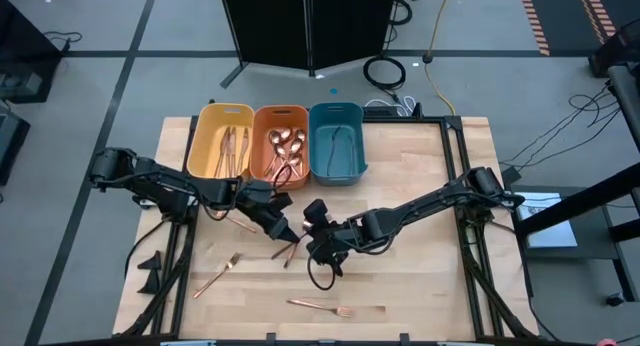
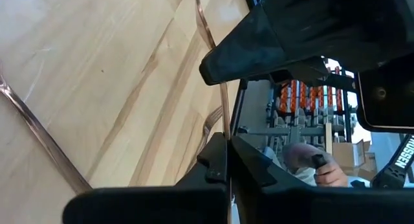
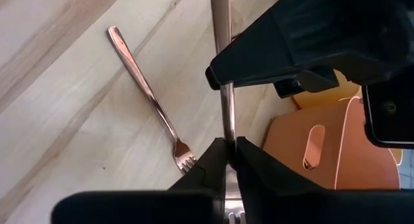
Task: Sort silverware
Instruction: Put the gold fork into the blue bin
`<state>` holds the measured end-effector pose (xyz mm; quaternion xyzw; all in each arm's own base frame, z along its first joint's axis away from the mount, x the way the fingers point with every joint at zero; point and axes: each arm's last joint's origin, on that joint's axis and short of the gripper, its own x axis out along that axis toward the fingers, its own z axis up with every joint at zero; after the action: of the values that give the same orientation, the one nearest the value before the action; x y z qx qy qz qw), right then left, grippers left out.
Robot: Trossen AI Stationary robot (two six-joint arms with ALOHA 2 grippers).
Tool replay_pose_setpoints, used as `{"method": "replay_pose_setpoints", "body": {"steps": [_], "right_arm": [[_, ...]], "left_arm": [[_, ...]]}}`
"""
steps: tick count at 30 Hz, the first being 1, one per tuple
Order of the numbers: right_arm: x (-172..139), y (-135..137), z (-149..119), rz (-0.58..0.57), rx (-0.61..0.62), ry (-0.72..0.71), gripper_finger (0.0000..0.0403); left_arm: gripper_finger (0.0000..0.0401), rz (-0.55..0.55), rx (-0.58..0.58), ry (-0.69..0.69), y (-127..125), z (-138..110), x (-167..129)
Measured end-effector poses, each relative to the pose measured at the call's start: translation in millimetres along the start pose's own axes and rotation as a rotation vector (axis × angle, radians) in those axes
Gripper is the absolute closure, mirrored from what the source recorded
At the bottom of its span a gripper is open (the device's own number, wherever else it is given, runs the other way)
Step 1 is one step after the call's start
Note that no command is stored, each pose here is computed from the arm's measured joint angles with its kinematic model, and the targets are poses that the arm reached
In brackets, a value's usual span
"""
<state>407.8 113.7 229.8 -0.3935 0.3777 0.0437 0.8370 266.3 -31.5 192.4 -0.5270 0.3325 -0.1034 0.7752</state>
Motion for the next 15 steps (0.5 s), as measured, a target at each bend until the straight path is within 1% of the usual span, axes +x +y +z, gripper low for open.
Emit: {"method": "replay_pose_setpoints", "body": {"steps": [6, 8, 12, 13, 15], "right_arm": [[-2.7, 1.6, 2.7, -0.017, -0.015, -0.005, 0.0335], [-6.9, 3.3, 4.9, -0.047, -0.002, 0.004, 0.0318], [-31.1, 8.0, 11.1, -0.139, 0.015, 0.04, 0.029], [-39.5, 9.1, 10.8, -0.148, 0.024, 0.056, 0.0286], [-57.7, 10.4, 8.6, -0.13, 0.07, 0.074, 0.028]], "left_arm": [[0.04, 0.022, 0.007, -0.051, 1.7, 3.8, -1.3], [0.04, 0.025, 0.017, -0.069, 2.7, 6.8, -2.8], [0.04, 0.018, 0.018, -0.128, 4.6, 16.5, -7.6], [0.04, 0.009, 0.019, -0.145, 4.2, 19.8, -9.1], [0.0401, -0.001, 0.023, -0.177, -0.4, 28.8, -12.3]]}}
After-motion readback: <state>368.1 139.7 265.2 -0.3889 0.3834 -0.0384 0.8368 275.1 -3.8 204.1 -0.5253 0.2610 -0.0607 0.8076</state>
